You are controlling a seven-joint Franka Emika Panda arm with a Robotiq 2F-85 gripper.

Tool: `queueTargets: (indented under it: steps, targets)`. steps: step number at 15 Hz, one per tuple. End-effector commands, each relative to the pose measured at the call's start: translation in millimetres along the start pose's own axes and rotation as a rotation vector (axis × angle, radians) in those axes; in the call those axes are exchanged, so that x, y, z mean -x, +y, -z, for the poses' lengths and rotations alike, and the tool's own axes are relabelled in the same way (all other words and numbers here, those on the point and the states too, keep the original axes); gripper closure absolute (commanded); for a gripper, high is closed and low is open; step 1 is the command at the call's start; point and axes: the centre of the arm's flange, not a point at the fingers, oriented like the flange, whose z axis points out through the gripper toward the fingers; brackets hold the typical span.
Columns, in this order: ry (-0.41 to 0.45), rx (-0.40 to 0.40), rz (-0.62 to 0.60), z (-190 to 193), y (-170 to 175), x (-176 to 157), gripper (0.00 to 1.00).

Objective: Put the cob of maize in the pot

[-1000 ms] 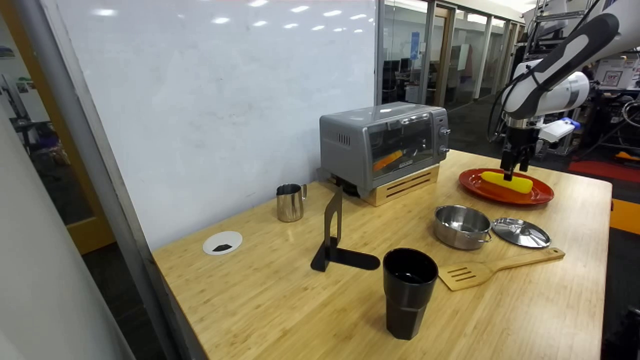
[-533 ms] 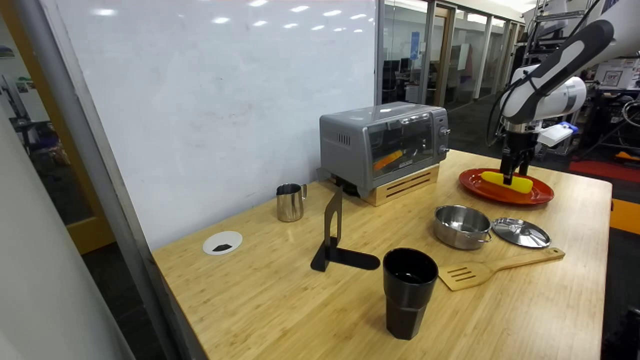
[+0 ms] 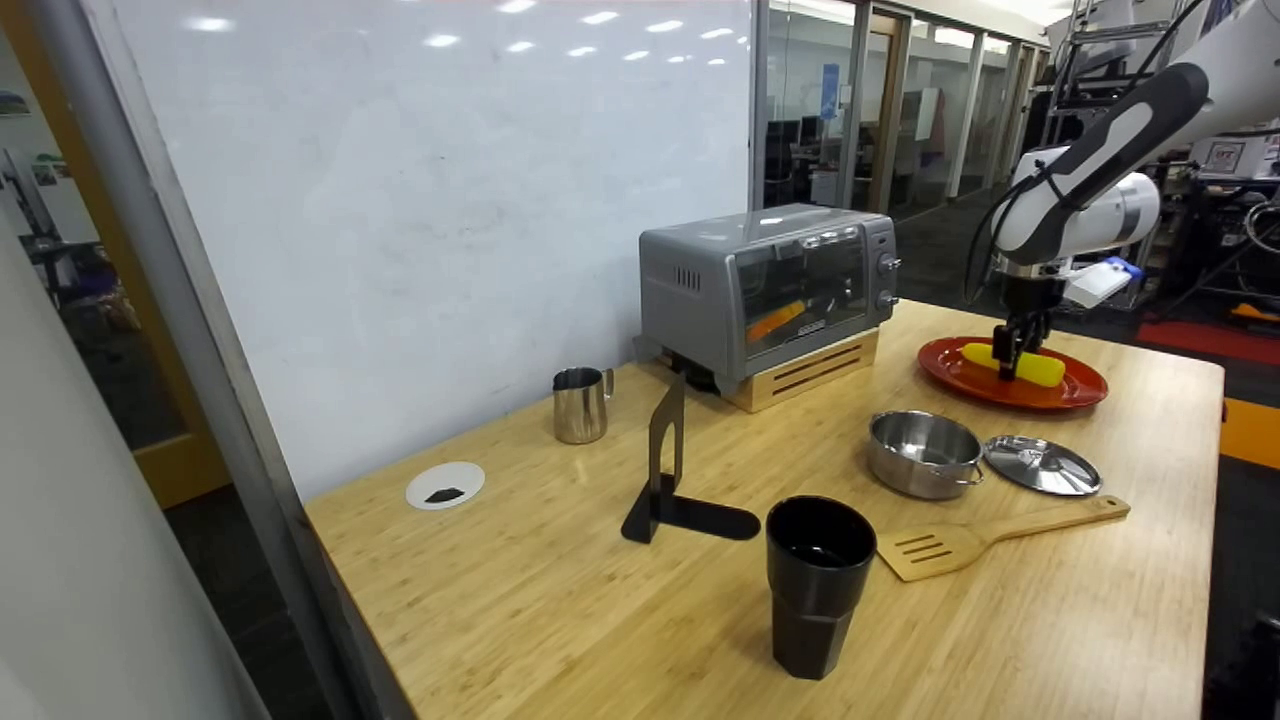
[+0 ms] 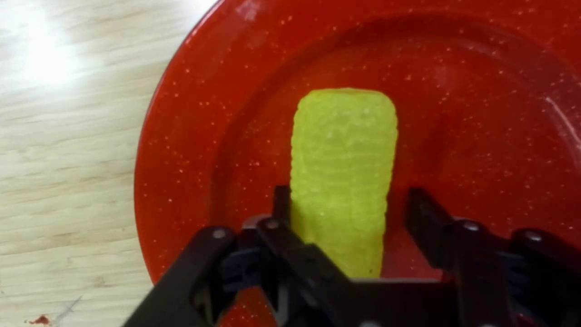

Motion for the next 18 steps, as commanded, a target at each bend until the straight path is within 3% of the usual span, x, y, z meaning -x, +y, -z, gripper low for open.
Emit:
queueTargets:
  steps: [1,4,8,18]
  targets:
    - [0.029,0.0,0.038,0,-1,-1,0.62]
    - [0.031,0.001,0.037,10,-4,2,0.81]
    - [0.053,0.0,0.128,35,-23,17,0.9]
    - [0.073,0.037,0.521,86,-136,57,0.9]
